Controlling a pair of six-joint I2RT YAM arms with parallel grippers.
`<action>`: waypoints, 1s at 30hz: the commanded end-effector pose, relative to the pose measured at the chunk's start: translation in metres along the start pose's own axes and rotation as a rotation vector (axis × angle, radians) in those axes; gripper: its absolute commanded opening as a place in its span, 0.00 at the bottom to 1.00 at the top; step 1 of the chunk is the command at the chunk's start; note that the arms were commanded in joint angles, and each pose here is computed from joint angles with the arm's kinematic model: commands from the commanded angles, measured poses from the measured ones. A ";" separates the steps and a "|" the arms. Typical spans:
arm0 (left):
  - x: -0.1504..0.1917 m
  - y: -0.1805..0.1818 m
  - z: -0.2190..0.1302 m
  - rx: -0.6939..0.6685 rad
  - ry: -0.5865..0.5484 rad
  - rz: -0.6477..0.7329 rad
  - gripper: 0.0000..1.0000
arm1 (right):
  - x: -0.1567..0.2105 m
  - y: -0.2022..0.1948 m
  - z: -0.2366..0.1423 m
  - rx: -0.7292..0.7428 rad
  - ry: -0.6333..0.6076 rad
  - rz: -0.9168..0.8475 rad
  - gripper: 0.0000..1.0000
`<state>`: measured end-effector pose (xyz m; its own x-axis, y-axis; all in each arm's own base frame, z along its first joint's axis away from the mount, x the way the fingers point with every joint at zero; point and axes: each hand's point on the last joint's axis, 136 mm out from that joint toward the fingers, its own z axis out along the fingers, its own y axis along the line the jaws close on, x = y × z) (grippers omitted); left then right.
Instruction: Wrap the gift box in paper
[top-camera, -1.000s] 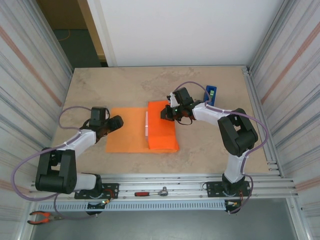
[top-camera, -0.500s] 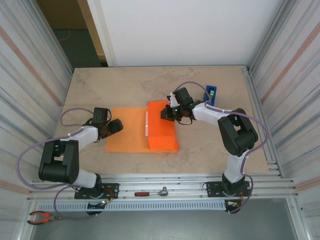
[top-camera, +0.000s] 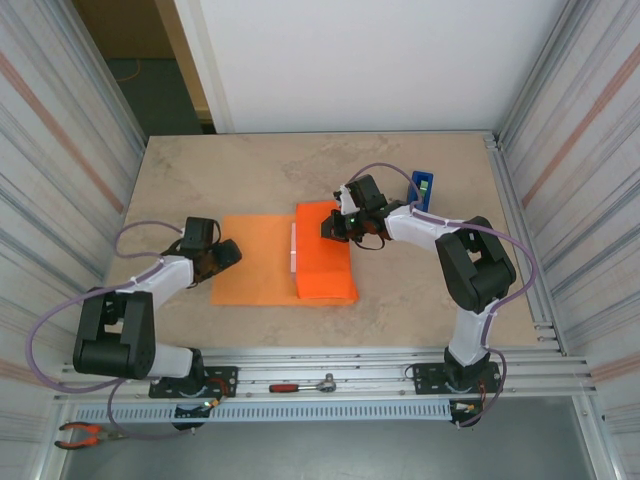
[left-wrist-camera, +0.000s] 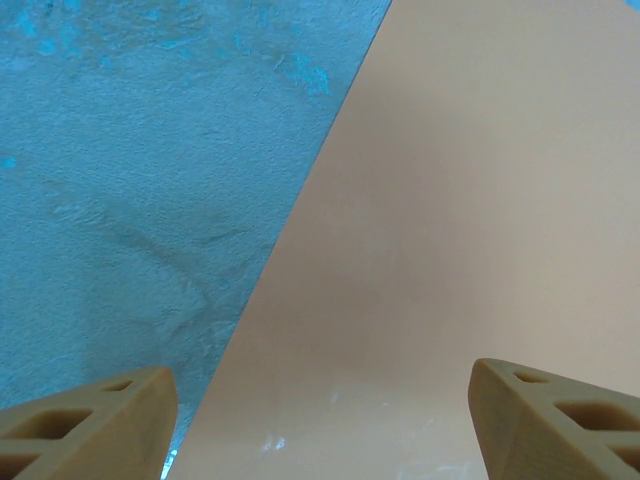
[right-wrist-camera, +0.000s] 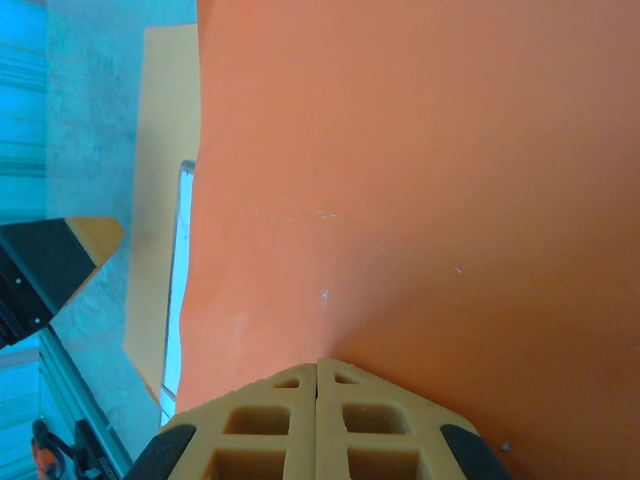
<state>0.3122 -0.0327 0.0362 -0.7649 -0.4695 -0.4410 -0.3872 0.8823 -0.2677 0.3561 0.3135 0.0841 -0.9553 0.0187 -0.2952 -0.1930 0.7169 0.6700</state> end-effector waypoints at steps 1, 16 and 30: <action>0.006 0.003 0.003 -0.012 0.024 -0.009 0.77 | 0.036 -0.048 0.017 0.133 0.097 0.086 0.00; 0.031 -0.071 -0.001 0.294 -0.003 0.100 0.78 | 0.034 -0.047 0.015 0.133 0.092 0.086 0.00; -0.006 -0.127 0.010 0.515 -0.134 0.227 0.79 | 0.037 -0.047 0.016 0.132 0.094 0.090 0.00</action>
<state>0.3386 -0.1265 0.0380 -0.7799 -0.3246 -0.5351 -0.0400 0.8790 -0.4751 0.3562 0.3137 0.0841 -0.9536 0.0198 -0.3005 -0.1969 0.7139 0.6720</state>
